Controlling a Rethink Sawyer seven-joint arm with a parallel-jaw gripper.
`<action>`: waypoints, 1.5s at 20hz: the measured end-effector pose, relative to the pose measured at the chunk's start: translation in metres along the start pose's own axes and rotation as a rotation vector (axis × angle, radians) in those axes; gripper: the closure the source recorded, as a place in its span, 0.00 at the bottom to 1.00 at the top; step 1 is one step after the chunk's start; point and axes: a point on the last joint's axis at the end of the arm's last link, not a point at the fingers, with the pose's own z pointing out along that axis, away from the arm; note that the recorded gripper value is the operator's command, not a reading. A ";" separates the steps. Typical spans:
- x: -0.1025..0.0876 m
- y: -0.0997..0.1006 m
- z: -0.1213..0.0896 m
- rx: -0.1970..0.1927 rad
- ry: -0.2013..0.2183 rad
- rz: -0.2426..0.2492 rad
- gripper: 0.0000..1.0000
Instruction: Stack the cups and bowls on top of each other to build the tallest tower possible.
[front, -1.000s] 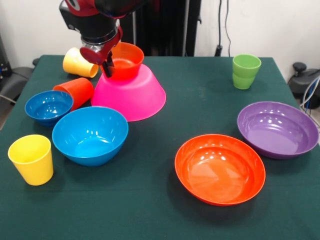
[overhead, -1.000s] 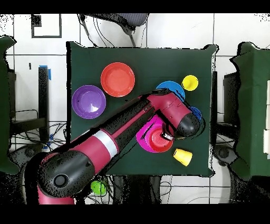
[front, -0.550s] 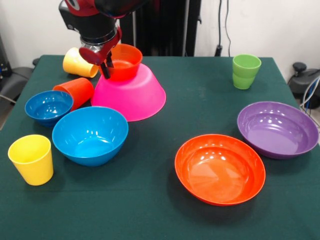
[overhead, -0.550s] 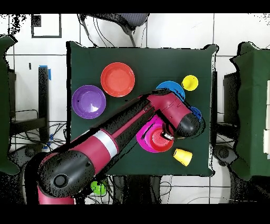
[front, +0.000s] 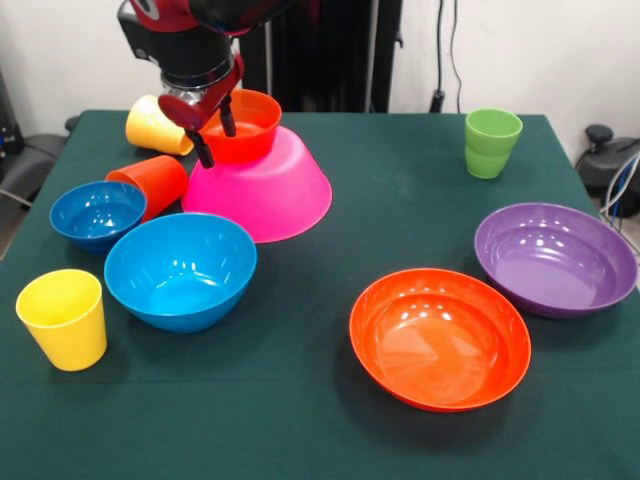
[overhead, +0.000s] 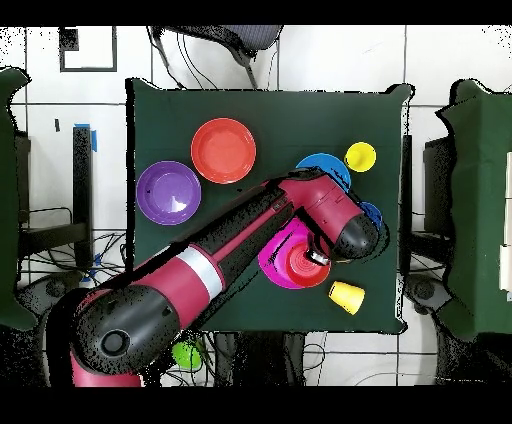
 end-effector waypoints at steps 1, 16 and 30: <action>0.000 0.000 0.000 0.000 0.000 0.000 0.00; -0.001 -0.001 -0.002 0.005 -0.005 0.001 0.00; 0.003 -0.013 -0.056 -0.041 0.004 -0.043 0.00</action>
